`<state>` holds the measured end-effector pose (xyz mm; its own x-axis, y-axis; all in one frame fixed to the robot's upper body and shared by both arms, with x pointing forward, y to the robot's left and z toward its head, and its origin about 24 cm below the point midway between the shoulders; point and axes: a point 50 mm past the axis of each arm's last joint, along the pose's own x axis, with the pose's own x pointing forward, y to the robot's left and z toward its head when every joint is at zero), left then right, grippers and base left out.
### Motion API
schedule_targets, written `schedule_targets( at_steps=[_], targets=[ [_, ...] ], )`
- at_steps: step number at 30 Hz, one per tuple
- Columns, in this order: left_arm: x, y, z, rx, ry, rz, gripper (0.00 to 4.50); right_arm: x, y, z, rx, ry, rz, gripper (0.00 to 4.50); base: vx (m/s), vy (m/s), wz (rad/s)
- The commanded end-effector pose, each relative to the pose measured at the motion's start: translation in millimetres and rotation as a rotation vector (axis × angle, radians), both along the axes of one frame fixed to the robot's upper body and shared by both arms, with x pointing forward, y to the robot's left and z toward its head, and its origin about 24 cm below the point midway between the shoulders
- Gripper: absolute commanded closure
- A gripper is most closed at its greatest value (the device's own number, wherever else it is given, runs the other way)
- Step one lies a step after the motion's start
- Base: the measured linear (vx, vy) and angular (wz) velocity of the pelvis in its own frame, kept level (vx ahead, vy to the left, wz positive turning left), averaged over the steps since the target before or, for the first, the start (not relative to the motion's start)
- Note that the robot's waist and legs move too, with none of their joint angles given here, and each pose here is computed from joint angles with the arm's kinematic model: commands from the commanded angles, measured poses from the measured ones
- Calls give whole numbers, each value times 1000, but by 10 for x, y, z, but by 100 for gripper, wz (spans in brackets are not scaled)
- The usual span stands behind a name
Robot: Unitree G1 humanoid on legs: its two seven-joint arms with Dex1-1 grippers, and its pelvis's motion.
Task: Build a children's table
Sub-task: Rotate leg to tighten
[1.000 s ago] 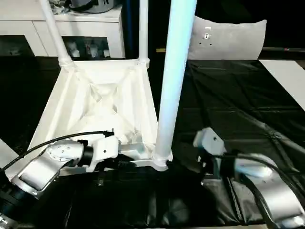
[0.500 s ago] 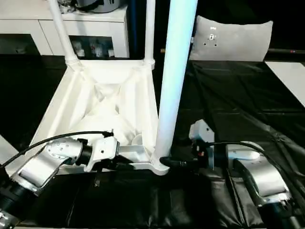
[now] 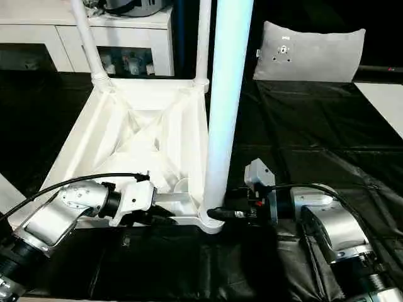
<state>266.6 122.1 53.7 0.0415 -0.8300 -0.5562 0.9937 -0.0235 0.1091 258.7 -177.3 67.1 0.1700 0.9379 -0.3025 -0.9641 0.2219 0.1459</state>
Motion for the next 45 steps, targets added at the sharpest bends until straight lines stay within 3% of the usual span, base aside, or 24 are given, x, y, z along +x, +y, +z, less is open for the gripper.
schedule_targets(
  at_steps=[1,5,8,13,19,23,24,25,28,31,34,39,42,45],
  targets=[
    [-37,-73,36,-3,-1,-53,450,-57,92,-18,47,31,33,256,0,0,0],
    [-42,-129,8,-20,7,49,450,-173,208,-55,100,11,-61,256,0,0,0],
    [-56,-234,9,-75,18,116,450,-197,288,-116,69,-15,-198,256,0,0,0],
    [-137,-478,-18,-134,39,198,450,-197,460,-178,64,3,-484,257,0,0,0],
    [-136,-829,-17,-180,32,322,450,-148,576,-211,55,1,-799,257,0,0,0],
    [-83,-929,14,-189,-1,380,450,-149,641,-188,80,2,-838,257,0,0,0],
    [-75,-940,22,-192,-9,387,450,-153,651,-172,98,1,-840,222,0,0,0],
    [-62,-926,32,-185,-29,384,450,-149,630,-130,122,-22,-845,187,0,0,0],
    [-53,-889,32,-168,-45,379,450,-152,592,-93,124,-53,-833,166,0,0,0],
    [-36,-696,-8,-114,-70,345,450,-197,343,5,114,-128,-704,139,0,0,0],
    [-35,-661,-12,-109,-67,335,450,-219,287,13,97,-136,-657,120,0,0,0],
    [-92,-488,-42,-75,-45,197,450,-274,-51,135,70,-134,-478,72,0,0,0],
    [-130,-415,-62,-46,-38,110,450,-296,-118,185,60,-109,-371,50,0,0,0],
    [-180,-321,-67,-20,-7,-6,450,-278,-175,212,-12,-107,-233,28,0,0,0]
  ],
)
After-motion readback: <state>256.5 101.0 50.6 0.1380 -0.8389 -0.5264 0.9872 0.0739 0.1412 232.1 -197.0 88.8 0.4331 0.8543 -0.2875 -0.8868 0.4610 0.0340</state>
